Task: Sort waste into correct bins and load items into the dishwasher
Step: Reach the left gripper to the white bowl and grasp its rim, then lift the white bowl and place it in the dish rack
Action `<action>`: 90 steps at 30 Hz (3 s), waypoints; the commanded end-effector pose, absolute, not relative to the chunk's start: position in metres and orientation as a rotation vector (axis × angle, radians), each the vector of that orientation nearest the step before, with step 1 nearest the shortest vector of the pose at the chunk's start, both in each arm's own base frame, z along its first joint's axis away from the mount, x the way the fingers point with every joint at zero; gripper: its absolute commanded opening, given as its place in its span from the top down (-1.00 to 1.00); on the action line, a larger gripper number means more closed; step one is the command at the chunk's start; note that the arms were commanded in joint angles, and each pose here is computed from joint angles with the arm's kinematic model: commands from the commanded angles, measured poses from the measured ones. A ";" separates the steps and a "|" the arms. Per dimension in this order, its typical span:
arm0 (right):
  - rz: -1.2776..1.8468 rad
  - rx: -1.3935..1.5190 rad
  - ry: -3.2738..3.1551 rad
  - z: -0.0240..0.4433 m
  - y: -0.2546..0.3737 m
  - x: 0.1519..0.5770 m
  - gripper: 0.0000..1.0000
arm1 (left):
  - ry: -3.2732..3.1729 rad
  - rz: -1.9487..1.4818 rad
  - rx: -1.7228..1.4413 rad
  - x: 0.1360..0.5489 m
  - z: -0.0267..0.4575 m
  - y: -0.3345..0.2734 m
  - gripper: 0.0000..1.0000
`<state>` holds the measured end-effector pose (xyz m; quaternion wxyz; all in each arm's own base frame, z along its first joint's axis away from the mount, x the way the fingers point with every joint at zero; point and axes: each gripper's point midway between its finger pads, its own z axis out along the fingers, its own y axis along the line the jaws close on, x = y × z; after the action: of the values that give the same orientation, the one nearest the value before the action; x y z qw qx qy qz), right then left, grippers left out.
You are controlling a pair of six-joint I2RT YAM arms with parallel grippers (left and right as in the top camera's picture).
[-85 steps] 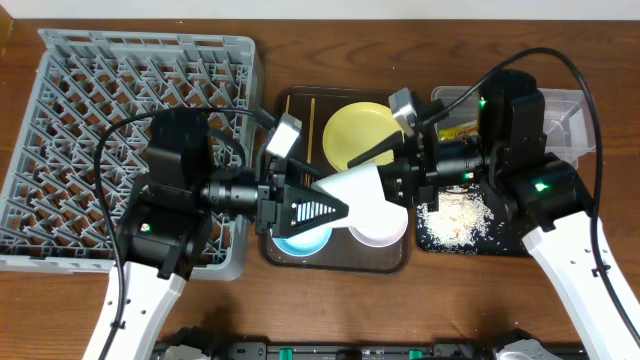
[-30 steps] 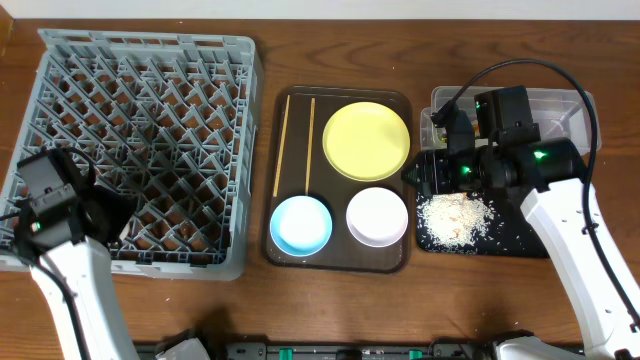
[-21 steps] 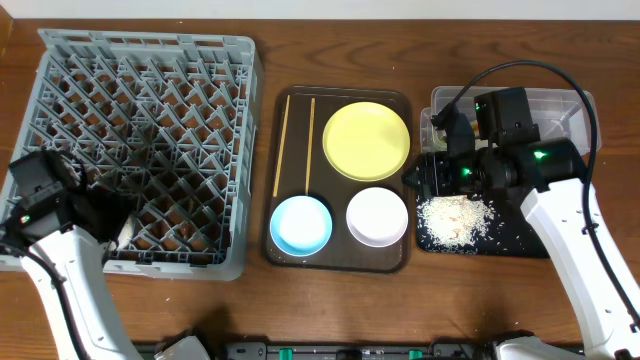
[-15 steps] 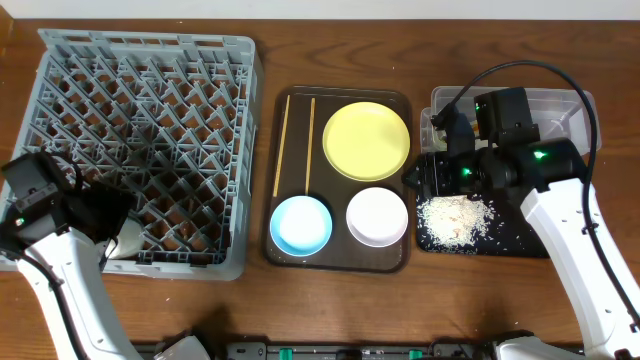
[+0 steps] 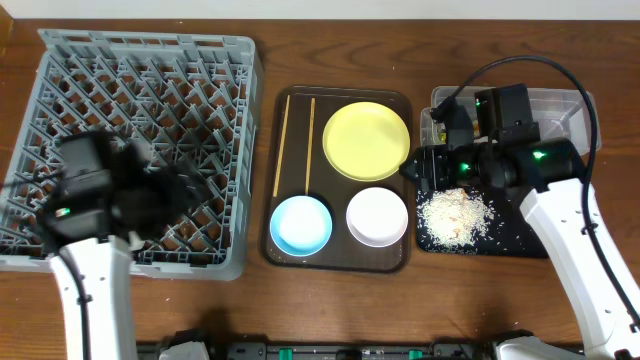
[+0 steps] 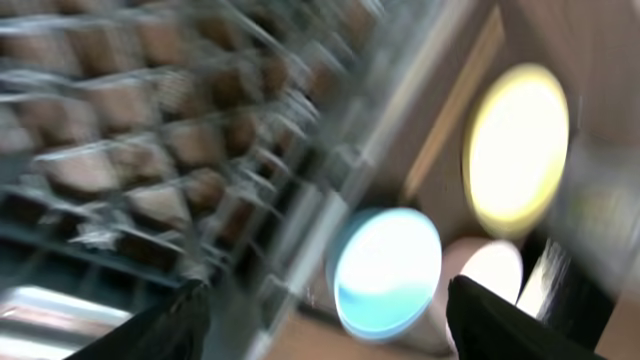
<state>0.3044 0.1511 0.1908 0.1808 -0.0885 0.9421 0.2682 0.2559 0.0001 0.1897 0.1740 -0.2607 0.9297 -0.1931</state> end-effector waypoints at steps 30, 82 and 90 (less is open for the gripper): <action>0.363 -0.028 2.714 0.175 0.154 0.306 -0.17 | 2.857 -0.563 0.495 0.247 0.087 -0.219 -0.43; 0.284 0.220 2.746 0.169 0.101 0.314 -0.99 | 2.761 -0.404 0.339 0.300 0.141 -0.195 0.85; 0.285 0.220 2.746 0.169 0.101 0.314 -0.98 | 2.360 0.671 -0.133 0.321 0.237 -0.003 0.85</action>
<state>0.3104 0.1054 0.1686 0.1827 0.0732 0.9745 0.1081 0.3121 -0.0884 0.1955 0.2686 0.0215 0.9625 0.0326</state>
